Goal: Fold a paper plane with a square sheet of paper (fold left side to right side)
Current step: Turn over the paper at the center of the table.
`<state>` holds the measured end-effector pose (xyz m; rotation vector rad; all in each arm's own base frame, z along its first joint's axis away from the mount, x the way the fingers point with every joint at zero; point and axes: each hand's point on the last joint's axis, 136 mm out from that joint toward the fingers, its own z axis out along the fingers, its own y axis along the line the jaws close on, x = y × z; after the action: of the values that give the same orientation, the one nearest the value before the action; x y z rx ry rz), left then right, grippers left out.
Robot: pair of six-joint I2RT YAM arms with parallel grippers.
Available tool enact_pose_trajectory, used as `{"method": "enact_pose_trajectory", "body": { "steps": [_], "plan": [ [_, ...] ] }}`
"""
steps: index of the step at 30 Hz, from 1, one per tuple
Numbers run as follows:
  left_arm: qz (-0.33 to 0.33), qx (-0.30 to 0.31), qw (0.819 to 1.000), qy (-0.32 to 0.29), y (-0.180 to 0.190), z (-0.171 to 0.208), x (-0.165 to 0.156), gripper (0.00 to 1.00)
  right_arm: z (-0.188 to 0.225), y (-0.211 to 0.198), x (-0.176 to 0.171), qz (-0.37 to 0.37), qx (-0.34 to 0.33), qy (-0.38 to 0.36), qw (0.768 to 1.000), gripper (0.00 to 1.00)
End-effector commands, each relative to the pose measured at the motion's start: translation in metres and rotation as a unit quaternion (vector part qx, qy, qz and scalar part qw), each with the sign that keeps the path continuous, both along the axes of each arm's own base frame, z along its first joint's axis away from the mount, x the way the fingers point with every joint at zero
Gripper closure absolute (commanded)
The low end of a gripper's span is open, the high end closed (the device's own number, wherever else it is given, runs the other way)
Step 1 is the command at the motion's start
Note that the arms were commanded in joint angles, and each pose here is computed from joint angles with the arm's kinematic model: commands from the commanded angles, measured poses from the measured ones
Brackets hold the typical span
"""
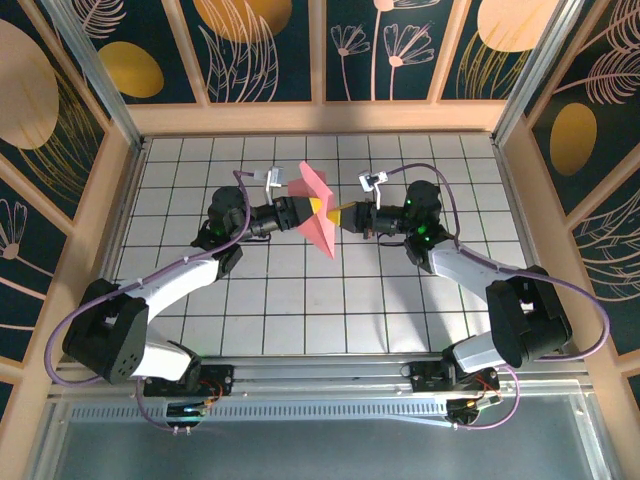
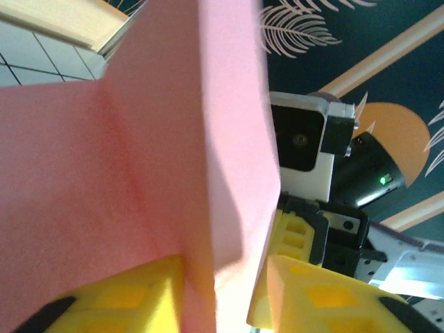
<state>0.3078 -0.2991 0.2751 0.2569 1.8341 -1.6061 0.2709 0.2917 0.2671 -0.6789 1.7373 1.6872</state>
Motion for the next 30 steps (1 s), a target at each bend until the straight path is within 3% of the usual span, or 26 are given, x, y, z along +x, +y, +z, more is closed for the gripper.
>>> {"method": "enact_pose_trajectory", "body": {
  "steps": [1,7,11,16,19,24,30],
  "plan": [
    [0.0,-0.013,0.999,-0.041,-0.002,0.022,0.0,0.79,0.005,0.002,-0.001,0.005,0.005,-0.012,1.0,1.0],
    [0.013,-0.02,0.999,-0.041,0.0,0.024,0.004,0.99,0.007,-0.002,0.003,-0.018,-0.007,-0.019,1.0,0.89],
    [0.016,-0.029,0.998,-0.045,0.0,0.03,0.004,1.0,0.014,-0.017,0.008,-0.062,-0.018,-0.036,0.997,0.77],
    [0.016,-0.043,0.998,-0.054,-0.001,0.038,0.004,1.0,0.013,-0.046,0.009,-0.139,-0.04,-0.053,0.988,0.47],
    [0.009,-0.048,0.997,-0.059,-0.005,0.043,0.003,1.0,0.001,-0.051,0.001,-0.143,-0.046,-0.039,0.988,0.33],
    [-0.002,-0.051,0.997,-0.061,-0.012,0.047,0.002,1.0,-0.005,-0.036,-0.014,-0.101,-0.035,-0.024,0.994,0.25],
    [-0.017,-0.052,0.997,-0.057,-0.02,0.047,0.001,0.99,0.004,-0.015,-0.021,-0.054,-0.011,-0.035,0.998,0.23]
  ]
}}
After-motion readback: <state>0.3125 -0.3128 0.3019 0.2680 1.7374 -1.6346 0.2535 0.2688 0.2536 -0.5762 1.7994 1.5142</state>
